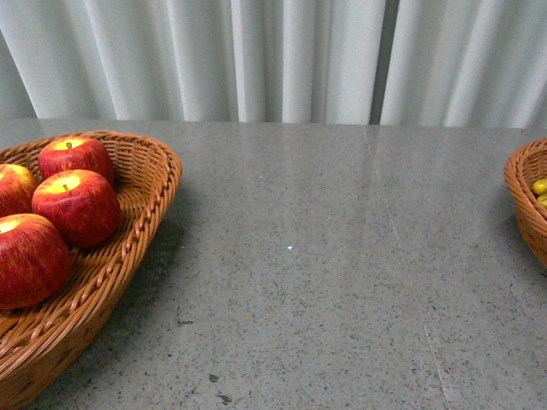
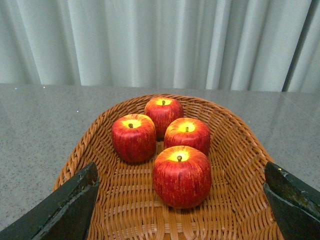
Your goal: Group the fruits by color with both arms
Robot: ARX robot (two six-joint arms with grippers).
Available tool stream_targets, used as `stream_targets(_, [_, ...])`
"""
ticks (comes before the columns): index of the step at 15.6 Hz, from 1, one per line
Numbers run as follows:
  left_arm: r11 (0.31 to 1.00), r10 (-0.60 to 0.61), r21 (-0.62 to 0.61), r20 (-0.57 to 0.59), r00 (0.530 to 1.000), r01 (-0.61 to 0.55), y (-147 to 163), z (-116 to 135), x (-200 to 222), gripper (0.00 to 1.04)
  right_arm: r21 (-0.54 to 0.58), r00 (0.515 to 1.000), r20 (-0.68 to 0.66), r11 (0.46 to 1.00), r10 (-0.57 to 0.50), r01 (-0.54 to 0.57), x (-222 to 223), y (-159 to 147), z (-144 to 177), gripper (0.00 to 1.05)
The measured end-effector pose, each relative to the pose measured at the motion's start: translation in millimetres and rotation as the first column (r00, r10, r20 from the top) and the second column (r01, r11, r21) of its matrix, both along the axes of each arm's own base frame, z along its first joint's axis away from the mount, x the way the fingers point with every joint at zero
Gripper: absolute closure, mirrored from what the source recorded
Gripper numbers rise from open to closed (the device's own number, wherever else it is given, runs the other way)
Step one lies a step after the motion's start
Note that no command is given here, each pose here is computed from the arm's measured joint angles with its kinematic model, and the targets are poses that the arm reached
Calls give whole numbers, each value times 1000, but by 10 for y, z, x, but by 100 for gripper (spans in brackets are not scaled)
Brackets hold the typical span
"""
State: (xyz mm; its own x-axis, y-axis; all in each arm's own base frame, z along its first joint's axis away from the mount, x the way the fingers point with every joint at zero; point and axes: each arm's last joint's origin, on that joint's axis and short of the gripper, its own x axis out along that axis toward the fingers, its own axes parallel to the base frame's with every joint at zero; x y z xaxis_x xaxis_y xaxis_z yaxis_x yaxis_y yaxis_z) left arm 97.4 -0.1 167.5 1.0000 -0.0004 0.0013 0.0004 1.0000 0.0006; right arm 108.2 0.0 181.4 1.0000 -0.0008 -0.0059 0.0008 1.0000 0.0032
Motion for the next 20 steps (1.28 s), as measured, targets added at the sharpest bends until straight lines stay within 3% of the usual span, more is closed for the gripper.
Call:
stream_targets(11, [1000,0,0,0,1000,0,0,0,0,7,-1,1000,10,1000,0,0,-111,0,-142,103])
stream_targets(20, [1000,0,0,0,1000,0,0,0,0,7,-1,1000,10,1000,0,0,-111,0,-142,4])
